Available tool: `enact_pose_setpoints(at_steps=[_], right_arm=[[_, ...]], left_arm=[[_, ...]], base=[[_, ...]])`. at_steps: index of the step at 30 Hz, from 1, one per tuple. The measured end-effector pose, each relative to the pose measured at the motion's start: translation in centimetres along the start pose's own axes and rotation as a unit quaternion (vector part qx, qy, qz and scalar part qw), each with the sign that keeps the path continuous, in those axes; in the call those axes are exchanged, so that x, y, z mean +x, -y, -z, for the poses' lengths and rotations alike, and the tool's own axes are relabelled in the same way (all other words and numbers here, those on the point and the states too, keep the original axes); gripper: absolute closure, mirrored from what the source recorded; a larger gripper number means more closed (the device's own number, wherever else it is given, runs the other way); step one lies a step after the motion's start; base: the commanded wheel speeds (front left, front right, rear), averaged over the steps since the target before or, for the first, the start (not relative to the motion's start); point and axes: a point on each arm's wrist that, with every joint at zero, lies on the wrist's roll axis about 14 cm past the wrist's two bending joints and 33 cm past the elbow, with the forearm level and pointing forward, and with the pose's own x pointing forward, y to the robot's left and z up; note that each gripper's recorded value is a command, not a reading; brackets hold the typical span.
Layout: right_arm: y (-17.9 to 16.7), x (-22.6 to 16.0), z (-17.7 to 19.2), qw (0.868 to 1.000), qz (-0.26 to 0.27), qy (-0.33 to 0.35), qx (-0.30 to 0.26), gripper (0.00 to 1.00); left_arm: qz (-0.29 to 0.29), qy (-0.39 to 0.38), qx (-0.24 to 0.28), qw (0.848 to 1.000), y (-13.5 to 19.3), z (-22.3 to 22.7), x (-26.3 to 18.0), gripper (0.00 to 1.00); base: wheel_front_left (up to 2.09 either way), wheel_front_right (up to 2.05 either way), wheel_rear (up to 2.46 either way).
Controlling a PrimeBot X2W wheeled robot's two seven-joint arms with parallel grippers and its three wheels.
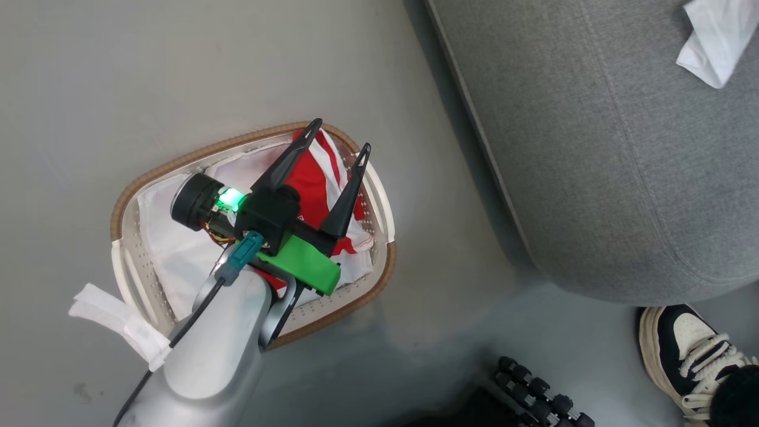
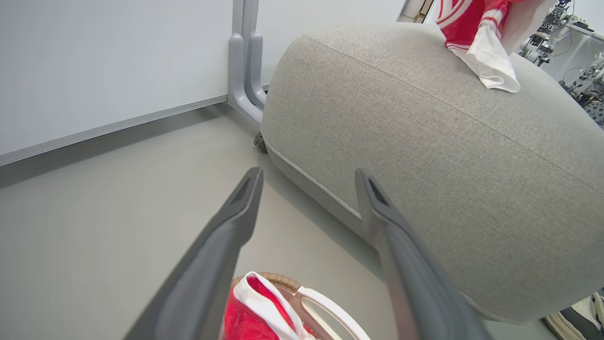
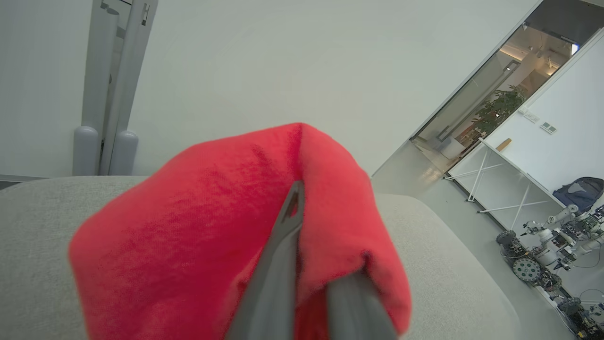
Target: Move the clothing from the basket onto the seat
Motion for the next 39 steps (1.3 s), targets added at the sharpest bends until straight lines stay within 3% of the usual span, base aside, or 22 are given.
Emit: enact_pose_setpoints(at_steps=[3,5,6,7,15,27,33,39], right_arm=[[-1.6,-0.3,3.8,0.998,0.002,-0.047,0.028,1.00],[-2.9,-1.4,7.1,0.995,-0.002,-0.090,0.041,0.55],[-3.2,-1.7,7.9,0.994,0.000,-0.100,0.048,0.04],[-3.4,-2.1,8.8,0.993,0.002,-0.110,0.053,0.00],[-4.8,-6.0,12.1,0.986,0.007,-0.142,0.087,0.00],[-6.2,-11.9,13.0,0.983,-0.013,-0.150,0.106,0.00],[-10.5,-13.5,11.4,0.980,-0.065,-0.131,0.134,0.00],[-15.7,-13.6,7.5,0.973,-0.121,-0.082,0.178,0.00]], left_arm=[[-0.015,-0.005,-0.005,1.000,-1.0,0.6,-0.5,0.00],[-0.024,-0.008,-0.007,1.000,-1.6,0.9,-0.7,0.00],[-0.026,-0.009,-0.008,1.000,-1.8,1.0,-0.8,0.00],[-0.029,-0.011,-0.007,0.999,-2.0,1.1,-1.0,0.00],[-0.050,-0.008,0.005,0.999,-3.3,0.4,-1.4,0.00],[-0.111,0.002,0.006,0.994,-4.4,-1.9,-4.1,0.00],[-0.168,0.014,0.005,0.986,-5.9,-3.5,-6.9,0.00],[-0.243,0.030,0.011,0.969,-8.4,-5.3,-10.9,0.00]], base=[[0.00,0.00,0.00],[0.00,0.00,0.00],[0.00,0.00,0.00],[0.00,0.00,0.00],[0.00,0.00,0.00],[0.00,0.00,0.00],[0.00,0.00,0.00],[0.00,0.00,0.00]])
